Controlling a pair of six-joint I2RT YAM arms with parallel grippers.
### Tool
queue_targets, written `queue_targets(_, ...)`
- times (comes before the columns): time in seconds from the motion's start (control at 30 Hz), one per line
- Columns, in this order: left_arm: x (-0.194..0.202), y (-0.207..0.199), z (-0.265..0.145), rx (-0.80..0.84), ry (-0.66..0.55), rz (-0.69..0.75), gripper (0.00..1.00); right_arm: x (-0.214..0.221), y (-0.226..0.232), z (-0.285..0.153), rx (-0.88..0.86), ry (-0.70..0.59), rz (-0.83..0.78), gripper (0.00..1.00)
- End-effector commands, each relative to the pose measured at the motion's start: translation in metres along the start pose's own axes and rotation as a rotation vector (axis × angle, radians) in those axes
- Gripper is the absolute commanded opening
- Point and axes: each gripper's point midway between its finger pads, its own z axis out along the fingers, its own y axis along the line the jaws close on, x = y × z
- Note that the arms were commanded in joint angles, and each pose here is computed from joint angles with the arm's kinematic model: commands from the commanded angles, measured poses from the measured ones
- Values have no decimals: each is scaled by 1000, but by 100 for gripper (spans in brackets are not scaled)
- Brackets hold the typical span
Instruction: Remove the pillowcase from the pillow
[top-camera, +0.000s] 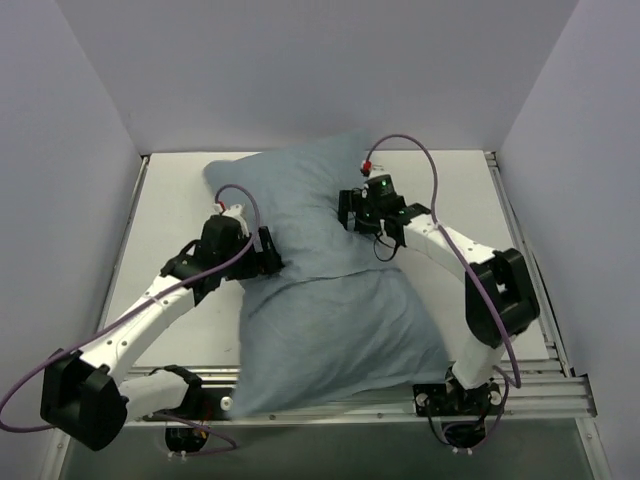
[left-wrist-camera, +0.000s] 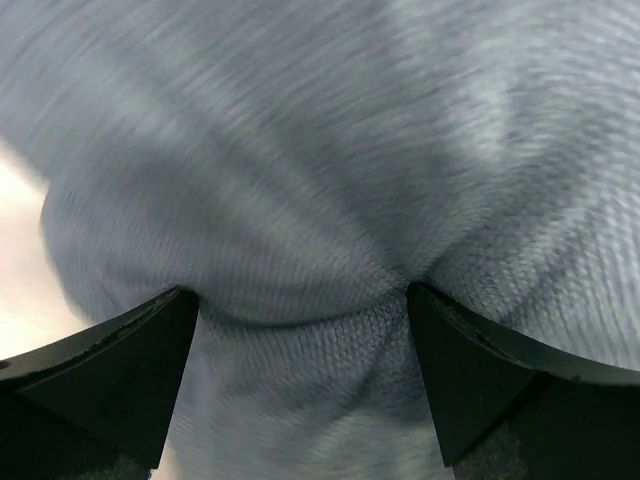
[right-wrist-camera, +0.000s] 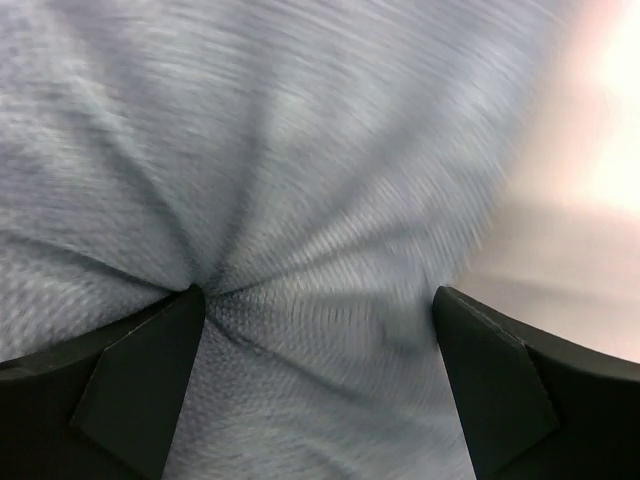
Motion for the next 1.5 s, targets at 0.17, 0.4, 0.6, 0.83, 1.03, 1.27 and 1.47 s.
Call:
queue_targets(0.17, 85, -50, -35, 227, 178, -97, 96, -26, 132, 55, -318, -2, -247, 94)
queue_targets(0.4, 65, -30, -10, 81, 124, -67, 96, -23, 149, 73, -347, 2, -231, 93)
queue_targets(0.6, 25, 1, 3, -17, 29, -115, 96, -26, 137, 65, -317, -16, -243, 93)
queue_targets(0.83, -22, 17, 11, -60, -58, -126, 96, -45, 134, 69, -311, -49, -252, 93)
queue_targets(1.03, -48, 12, 11, -55, -75, -116, 96, -91, 141, 54, -305, -127, -265, 93)
queue_targets(1.27, -79, -33, -45, 90, -103, 4, 96, -134, 138, -6, -255, -215, -278, 94)
queue_targets(1.47, -114, -66, -120, 169, -197, 156, 96, -165, 116, -77, -145, -343, -216, 96)
